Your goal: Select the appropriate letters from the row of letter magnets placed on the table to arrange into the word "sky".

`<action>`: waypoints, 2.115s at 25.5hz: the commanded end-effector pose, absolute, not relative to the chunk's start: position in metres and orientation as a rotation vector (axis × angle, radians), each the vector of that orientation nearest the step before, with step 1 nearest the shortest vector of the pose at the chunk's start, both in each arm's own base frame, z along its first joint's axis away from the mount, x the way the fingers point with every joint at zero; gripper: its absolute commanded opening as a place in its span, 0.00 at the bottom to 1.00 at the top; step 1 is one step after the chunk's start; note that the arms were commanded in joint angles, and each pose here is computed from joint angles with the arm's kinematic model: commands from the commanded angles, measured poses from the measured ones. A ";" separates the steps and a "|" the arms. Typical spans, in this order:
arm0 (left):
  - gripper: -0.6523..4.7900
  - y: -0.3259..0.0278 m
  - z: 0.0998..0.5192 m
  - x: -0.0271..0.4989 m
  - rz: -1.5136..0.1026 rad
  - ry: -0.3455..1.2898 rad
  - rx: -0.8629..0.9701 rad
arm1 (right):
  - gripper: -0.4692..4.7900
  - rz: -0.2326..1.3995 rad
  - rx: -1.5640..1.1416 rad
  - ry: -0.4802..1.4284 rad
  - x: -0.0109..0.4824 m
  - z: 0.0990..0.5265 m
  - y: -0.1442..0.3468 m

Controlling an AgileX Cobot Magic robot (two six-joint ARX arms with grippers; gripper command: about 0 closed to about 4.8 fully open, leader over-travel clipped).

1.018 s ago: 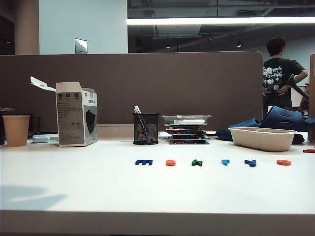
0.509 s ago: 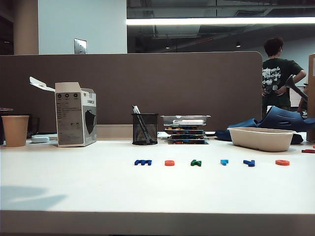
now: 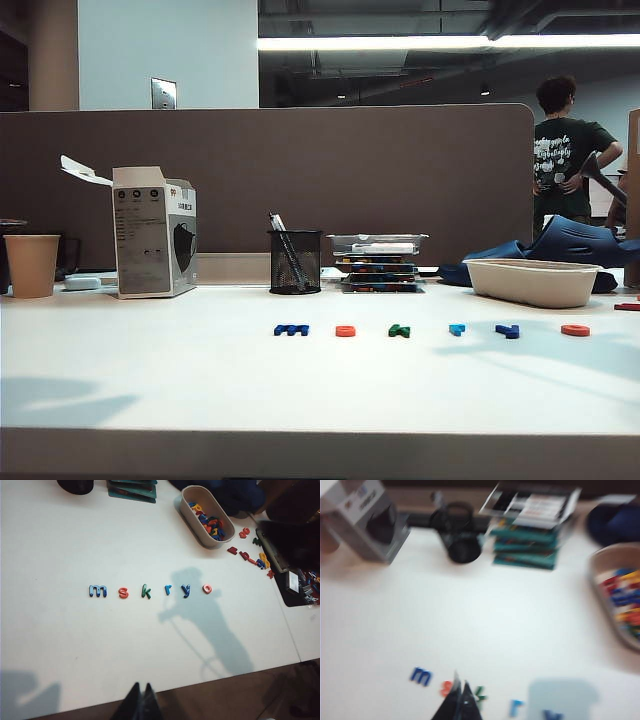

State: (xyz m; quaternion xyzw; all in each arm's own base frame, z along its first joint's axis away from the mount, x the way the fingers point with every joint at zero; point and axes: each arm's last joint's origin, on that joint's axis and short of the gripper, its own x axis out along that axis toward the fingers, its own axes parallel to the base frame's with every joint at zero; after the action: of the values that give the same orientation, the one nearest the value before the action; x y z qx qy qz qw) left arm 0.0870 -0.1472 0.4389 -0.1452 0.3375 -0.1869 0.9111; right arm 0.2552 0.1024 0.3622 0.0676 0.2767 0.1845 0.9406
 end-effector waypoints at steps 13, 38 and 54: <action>0.11 -0.146 0.441 0.087 -0.386 0.682 -0.305 | 0.44 0.326 0.067 1.107 0.358 0.262 0.214; 0.11 -0.146 0.441 0.087 -0.389 0.685 -0.305 | 0.51 0.254 0.104 1.245 0.365 0.198 0.247; 0.11 -0.147 0.441 0.087 -0.391 0.686 -0.305 | 0.51 0.194 0.040 1.274 0.365 0.178 0.252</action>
State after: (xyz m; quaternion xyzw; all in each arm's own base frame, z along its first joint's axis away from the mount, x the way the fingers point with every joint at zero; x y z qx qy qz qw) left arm 0.0869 -0.1469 0.4390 -0.1455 0.3379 -0.1872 0.9108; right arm 0.3647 0.2500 0.1790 0.0211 0.5952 0.0928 0.7979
